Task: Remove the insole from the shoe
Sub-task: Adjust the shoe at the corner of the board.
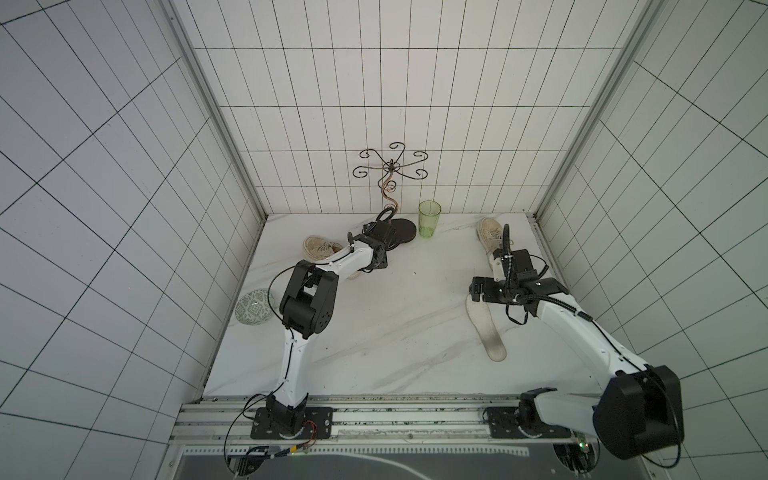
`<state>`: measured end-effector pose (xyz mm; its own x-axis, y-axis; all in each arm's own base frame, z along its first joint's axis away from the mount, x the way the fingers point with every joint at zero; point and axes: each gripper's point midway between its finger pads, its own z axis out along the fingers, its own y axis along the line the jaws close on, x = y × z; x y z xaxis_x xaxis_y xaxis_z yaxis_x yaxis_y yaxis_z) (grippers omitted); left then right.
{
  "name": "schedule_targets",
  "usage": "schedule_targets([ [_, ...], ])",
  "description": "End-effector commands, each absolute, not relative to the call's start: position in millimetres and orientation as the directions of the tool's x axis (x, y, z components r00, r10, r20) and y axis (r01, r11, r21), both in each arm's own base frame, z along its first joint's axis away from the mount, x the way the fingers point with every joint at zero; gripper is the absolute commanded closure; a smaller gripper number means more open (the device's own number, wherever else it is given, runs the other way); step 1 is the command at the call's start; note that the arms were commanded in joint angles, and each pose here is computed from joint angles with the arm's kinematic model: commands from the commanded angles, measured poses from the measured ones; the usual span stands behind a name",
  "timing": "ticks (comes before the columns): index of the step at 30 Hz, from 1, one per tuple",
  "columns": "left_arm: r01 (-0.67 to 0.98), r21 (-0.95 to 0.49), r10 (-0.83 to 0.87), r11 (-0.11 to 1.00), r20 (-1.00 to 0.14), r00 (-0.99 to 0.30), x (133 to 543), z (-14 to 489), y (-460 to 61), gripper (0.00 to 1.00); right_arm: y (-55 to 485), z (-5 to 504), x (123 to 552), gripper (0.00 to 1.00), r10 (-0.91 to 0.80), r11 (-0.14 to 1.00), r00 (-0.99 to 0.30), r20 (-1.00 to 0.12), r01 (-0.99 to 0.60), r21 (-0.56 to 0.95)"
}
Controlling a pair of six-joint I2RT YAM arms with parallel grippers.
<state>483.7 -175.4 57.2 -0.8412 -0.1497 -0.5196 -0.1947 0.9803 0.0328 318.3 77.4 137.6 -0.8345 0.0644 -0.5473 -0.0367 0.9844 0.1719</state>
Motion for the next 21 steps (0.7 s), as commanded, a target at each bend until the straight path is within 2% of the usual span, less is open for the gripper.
schedule_targets([
  [1, -0.331, 0.036, -0.269, 0.943, -0.506, -0.820, 481.2, 48.3, -125.2, 0.40, 80.8, 121.6, 305.1, 0.01, 0.041, 0.982, -0.853, -0.520, -0.061, 0.178],
  [12, -0.479, 0.082, -0.386, 0.874, -0.481, -0.787, 475.6, 41.7, -6.0, 0.41, 80.7, 117.1, 305.8, 0.01, 0.040, 0.983, -0.859, -0.511, -0.059, 0.175],
  [21, -0.473, 0.108, -0.364, 0.875, -0.498, -0.787, 490.9, 52.5, 25.9, 0.41, 75.4, 89.0, 298.7, 0.01, 0.026, 0.993, -0.903, -0.429, -0.027, 0.116],
])
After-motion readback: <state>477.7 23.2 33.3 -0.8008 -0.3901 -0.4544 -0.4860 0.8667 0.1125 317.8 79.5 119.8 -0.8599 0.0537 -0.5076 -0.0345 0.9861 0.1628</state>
